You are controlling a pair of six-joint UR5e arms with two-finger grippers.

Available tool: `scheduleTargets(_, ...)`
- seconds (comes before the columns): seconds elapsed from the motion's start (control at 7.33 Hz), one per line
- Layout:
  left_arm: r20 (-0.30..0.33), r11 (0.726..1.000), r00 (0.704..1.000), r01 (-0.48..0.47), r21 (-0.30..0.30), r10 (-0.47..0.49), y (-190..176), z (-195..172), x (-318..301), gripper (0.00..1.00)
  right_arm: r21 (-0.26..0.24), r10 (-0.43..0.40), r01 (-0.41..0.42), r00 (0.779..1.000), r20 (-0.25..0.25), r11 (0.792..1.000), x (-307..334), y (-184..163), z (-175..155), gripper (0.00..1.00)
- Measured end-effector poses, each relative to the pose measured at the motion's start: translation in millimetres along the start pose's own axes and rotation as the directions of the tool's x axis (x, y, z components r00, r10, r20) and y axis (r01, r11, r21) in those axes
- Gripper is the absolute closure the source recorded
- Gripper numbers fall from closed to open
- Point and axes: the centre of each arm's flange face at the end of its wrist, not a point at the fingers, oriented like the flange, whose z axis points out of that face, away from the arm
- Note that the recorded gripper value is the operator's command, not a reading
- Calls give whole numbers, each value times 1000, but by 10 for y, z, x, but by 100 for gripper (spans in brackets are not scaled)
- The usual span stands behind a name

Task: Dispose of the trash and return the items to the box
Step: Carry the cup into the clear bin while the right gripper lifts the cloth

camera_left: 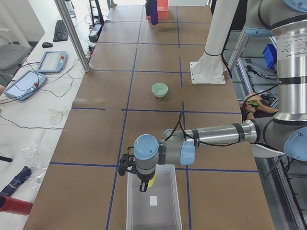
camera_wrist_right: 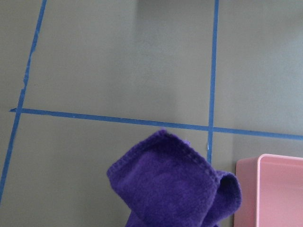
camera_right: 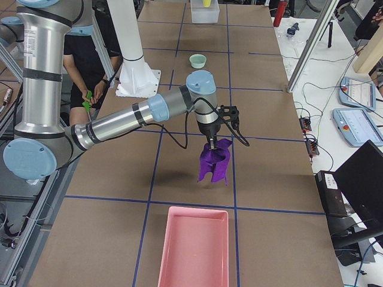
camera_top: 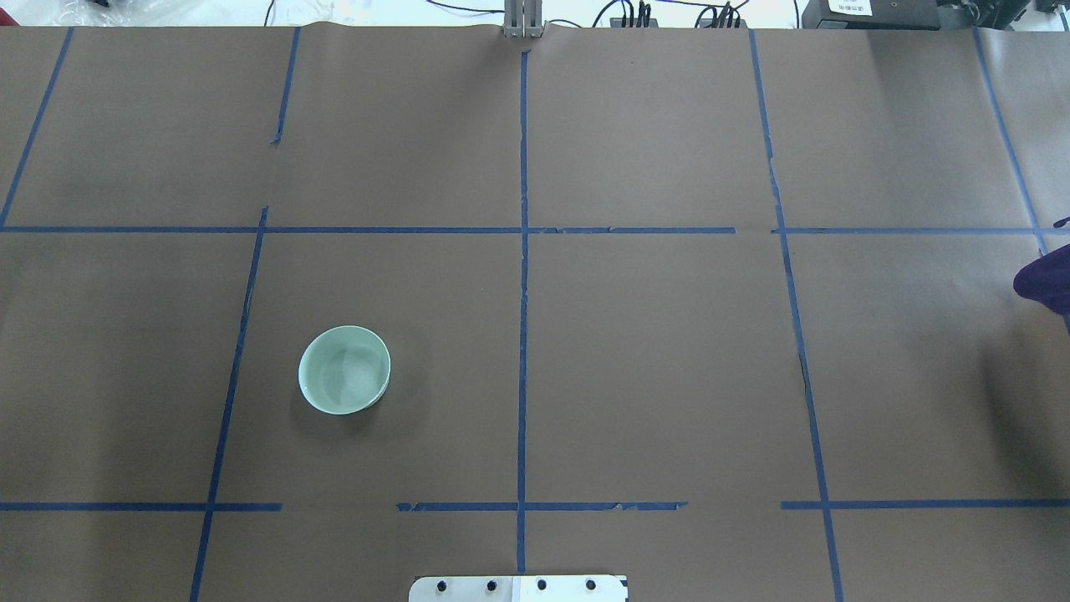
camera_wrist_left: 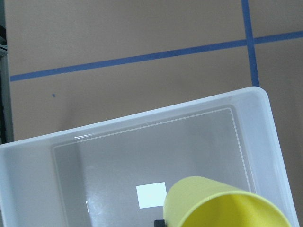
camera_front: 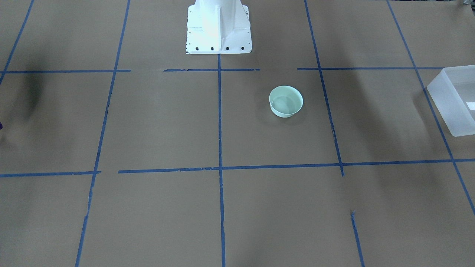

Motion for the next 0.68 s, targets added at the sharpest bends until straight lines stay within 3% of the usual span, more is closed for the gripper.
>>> scheduleTargets(0.41, -36, 999, 998, -50, -4, 50, 132, 476, -92, 100, 63, -74, 77, 996, -42, 995, 414, 52, -338, 100)
scheduleTargets(0.55, -37, 998, 998, -57, 0, 57, 161, 574, -106, 58, 76, -90, 95, 994, -60, 993, 516, 77, -414, 100)
scheduleTargets(0.68, -38, 998, 997, -61, 3, 61, 161, 632, -94, 1, 85, -103, 110, 991, -82, 990, 607, 100, -475, 100)
